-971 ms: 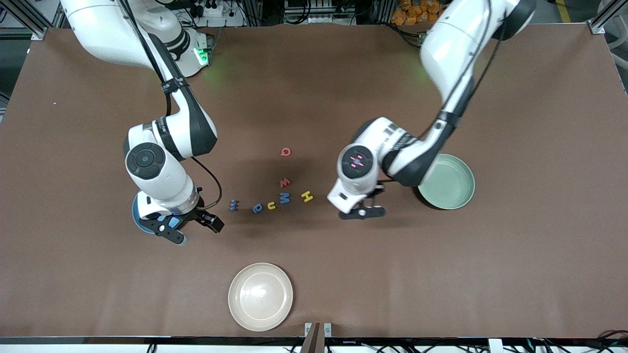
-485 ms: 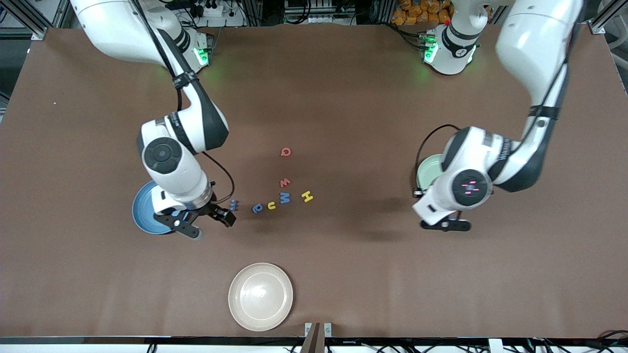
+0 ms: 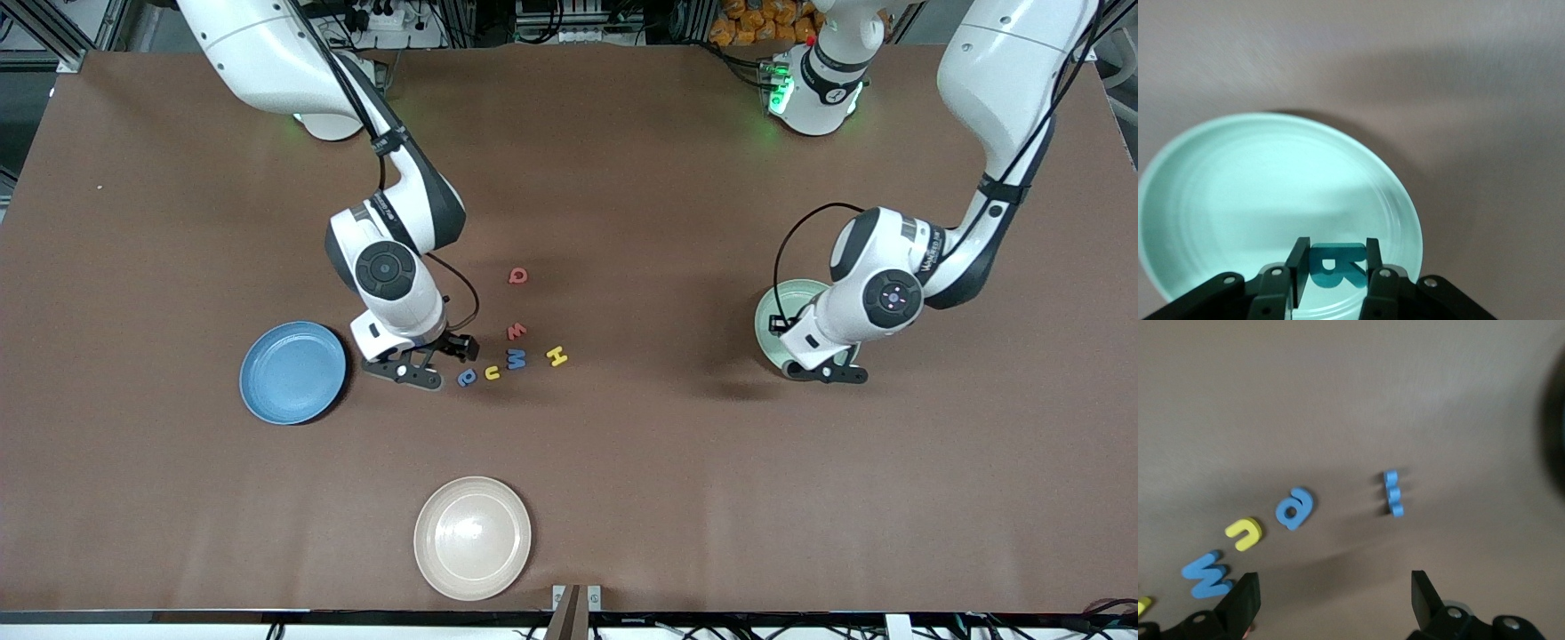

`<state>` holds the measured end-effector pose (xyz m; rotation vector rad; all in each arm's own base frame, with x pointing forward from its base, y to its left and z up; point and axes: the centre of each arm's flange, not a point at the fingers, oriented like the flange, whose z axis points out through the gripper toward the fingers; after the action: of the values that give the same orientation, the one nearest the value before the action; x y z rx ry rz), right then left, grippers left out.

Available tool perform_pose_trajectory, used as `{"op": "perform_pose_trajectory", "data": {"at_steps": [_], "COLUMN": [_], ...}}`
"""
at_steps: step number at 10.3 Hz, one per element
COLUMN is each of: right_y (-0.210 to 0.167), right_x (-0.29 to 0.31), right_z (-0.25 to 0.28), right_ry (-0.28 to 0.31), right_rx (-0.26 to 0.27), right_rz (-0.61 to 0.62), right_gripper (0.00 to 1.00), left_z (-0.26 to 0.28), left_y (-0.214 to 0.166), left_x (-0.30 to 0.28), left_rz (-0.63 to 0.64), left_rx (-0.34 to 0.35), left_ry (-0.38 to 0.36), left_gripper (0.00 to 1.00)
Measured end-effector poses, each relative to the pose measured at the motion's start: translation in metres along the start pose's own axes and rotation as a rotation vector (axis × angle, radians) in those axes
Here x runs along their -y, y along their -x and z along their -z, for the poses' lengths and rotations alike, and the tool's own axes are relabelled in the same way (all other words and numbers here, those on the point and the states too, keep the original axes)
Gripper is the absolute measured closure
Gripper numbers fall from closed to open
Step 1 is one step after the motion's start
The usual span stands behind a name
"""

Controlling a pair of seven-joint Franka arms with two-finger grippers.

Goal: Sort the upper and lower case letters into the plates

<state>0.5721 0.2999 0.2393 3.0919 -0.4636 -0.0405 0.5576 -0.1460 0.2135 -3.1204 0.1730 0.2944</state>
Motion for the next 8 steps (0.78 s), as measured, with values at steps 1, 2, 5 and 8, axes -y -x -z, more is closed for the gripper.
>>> {"op": "perform_pose_trajectory", "data": {"at_steps": [1,2,5,8], "right_y": [0.0,-0.004,-0.025,-0.034], "right_x": [-0.007,-0.013,-0.041,-0.051], "right_z": [-0.008,-0.009,-0.016,-0.044], "right_ry": [-0.015,-0.019,-0.015,-0.02], "right_rx": [0.019,0.025,0.039,0.038], "right_rz": [-0.016,-0.016,0.036,0.04], "right_gripper": [0.0,0.0,0.0,0.0], "left_z": [-0.003,0.002,0.022,0.056], "left_y": [0.004,0.006,0.009,0.005], "left_x": [-0.001,0.0,-0.02,-0.102], "left_rz": [0.0,0.002,0.058,0.123], "left_rx": [0.003,-0.003,-0.041,-0.117], "left_ry": [-0.002,-0.007,-0.006,0.027], "left_gripper": [0.52,0.41,0.01,0.0]}}
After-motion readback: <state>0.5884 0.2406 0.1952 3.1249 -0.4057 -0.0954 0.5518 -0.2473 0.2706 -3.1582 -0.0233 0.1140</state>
